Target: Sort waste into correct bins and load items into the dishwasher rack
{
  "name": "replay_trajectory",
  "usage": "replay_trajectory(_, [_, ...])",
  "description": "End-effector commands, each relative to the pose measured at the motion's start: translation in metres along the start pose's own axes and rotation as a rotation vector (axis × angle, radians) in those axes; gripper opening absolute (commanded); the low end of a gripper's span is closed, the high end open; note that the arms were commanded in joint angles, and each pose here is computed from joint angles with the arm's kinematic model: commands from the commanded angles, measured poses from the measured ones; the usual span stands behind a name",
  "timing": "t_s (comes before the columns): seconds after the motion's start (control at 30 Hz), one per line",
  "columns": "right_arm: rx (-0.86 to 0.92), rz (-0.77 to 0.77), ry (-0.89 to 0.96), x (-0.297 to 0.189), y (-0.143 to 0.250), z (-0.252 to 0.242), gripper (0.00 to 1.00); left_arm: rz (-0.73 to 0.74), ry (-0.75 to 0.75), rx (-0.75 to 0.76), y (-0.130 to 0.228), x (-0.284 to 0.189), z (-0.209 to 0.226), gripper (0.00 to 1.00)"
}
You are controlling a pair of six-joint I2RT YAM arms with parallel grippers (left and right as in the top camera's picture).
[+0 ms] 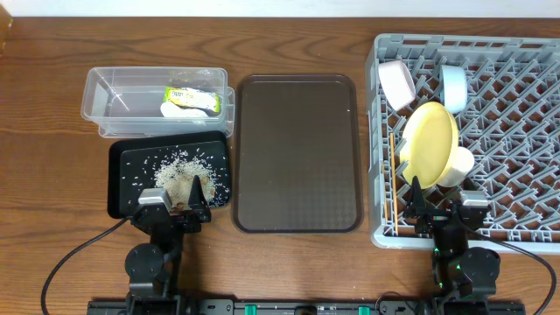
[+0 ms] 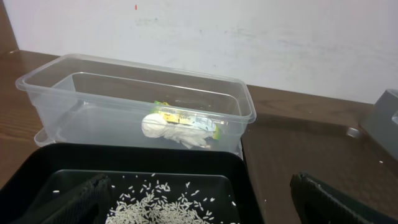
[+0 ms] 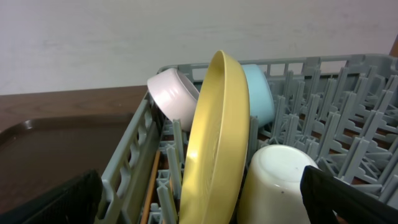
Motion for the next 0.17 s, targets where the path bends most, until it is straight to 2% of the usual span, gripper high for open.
replay_trajectory(0.0, [-0.010,0.000,-0.002,-0.0002,0.0004,0.0002,0.99,0.034,-0.015,0.010,0.0145,0.0022,0.0032,0.94])
replay_trajectory(0.13, [-0.010,0.000,-0.002,-0.0002,0.0004,0.0002,0.99,0.034,-0.015,0.010,0.0145,0.0022,0.0033,0.94])
Point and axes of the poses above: each gripper's point midway between its finger pads, its own x axis out along the fingers, its own z axis along the line the jaws close on, y = z × x, the point moved 3 cm from there along -x, back along the fingers, and after that the axes turned 3 degrees about x, right-handed, at the moved point
